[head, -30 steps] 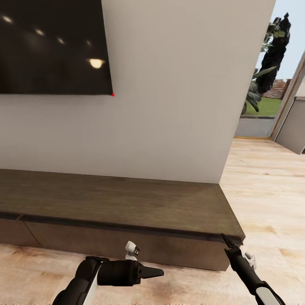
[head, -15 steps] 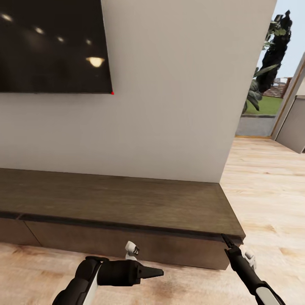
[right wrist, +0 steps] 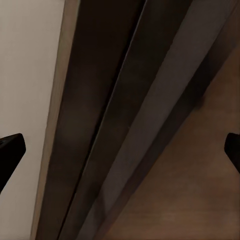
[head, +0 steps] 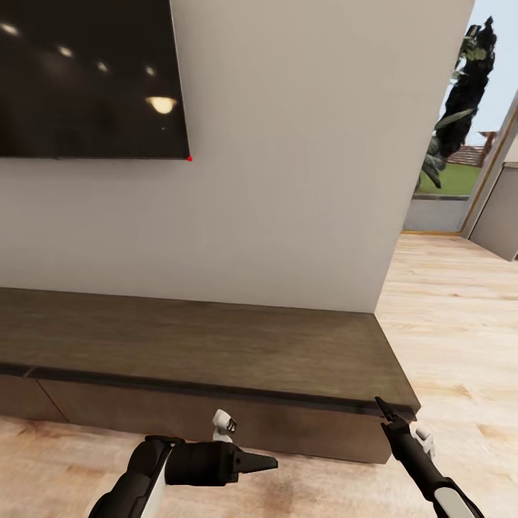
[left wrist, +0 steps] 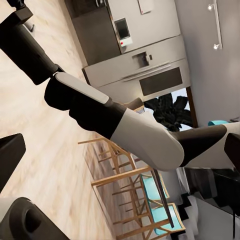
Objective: Place each of the two pumpkins and all three candles from the living room inside a cabinet in the living room (use any cabinet), then make sure every cabinet is closed, and position the cauldron so it is next to a table in the living room.
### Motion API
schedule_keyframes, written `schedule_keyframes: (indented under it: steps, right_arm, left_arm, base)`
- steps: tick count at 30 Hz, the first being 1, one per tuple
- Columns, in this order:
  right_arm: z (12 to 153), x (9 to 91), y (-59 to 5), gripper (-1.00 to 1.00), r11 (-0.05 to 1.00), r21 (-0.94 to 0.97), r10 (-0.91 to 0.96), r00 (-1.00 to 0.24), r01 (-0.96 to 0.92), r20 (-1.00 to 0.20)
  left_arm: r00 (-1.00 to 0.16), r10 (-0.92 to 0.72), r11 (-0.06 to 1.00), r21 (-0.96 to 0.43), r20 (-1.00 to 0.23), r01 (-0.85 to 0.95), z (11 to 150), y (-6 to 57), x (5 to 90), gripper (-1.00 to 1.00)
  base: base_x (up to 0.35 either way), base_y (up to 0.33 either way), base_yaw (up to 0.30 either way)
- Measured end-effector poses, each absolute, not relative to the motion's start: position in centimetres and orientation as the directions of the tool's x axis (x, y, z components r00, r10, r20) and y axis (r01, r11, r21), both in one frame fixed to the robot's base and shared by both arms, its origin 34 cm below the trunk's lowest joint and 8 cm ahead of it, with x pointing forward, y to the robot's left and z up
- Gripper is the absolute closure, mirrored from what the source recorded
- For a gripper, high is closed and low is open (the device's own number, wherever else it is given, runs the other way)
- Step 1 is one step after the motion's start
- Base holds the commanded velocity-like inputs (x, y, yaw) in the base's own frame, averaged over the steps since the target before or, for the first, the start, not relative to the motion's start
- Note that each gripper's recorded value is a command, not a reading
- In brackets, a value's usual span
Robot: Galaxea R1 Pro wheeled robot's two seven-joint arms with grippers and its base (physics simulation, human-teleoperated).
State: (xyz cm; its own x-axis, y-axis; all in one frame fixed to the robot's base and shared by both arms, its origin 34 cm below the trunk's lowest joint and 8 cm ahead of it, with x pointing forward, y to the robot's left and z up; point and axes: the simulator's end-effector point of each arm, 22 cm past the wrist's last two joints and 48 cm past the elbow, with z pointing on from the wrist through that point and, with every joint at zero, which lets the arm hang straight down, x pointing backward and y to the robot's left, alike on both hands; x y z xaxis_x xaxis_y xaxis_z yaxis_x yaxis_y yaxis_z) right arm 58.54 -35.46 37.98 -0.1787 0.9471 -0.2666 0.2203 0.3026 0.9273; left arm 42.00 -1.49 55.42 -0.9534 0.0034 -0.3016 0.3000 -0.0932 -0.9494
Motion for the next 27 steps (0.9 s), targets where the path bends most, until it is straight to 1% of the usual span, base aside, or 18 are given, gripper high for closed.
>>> schedule_keyframes:
  steps: [27]
  right_arm:
    - [37.82, 58.49, -35.15, -1.00, 0.298, 0.928, 0.948, -0.180, 0.223, -0.261]
  left_arm:
    - [-0.953, 0.004, -0.092, -0.949, -0.302, 0.300, 55.40, -1.48, 42.00, -1.00]
  base:
    - [0.001, 0.000, 0.000]
